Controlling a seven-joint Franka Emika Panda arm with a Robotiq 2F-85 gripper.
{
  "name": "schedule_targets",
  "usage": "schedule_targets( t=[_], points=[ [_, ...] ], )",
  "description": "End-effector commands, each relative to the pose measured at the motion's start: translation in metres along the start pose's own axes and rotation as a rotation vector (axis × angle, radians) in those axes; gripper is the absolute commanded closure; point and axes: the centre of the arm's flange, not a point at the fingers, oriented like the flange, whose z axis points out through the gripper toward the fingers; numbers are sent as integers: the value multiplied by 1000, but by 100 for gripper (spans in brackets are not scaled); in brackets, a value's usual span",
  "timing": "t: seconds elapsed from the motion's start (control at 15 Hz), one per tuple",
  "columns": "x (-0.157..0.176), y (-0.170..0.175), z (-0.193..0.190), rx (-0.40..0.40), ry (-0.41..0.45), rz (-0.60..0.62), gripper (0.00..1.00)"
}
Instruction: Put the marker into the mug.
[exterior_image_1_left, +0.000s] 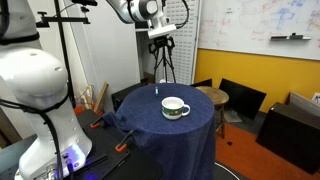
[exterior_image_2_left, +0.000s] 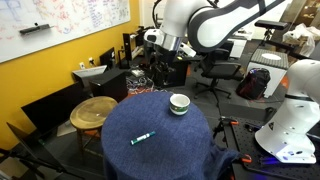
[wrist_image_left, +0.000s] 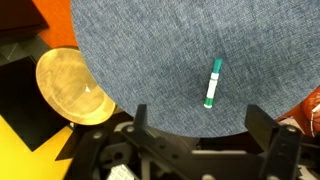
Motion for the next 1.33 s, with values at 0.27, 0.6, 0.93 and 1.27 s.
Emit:
schedule_targets(
  t=[0.27, 0.6, 0.93, 1.27],
  points=[
    [36, -20, 65, 36, 129, -74, 0],
    [47, -36, 103, 106, 161, -67, 0],
    [48, -29, 139, 196, 173, -51, 0],
    [55, -12, 176, 231, 143, -64, 0]
  ],
)
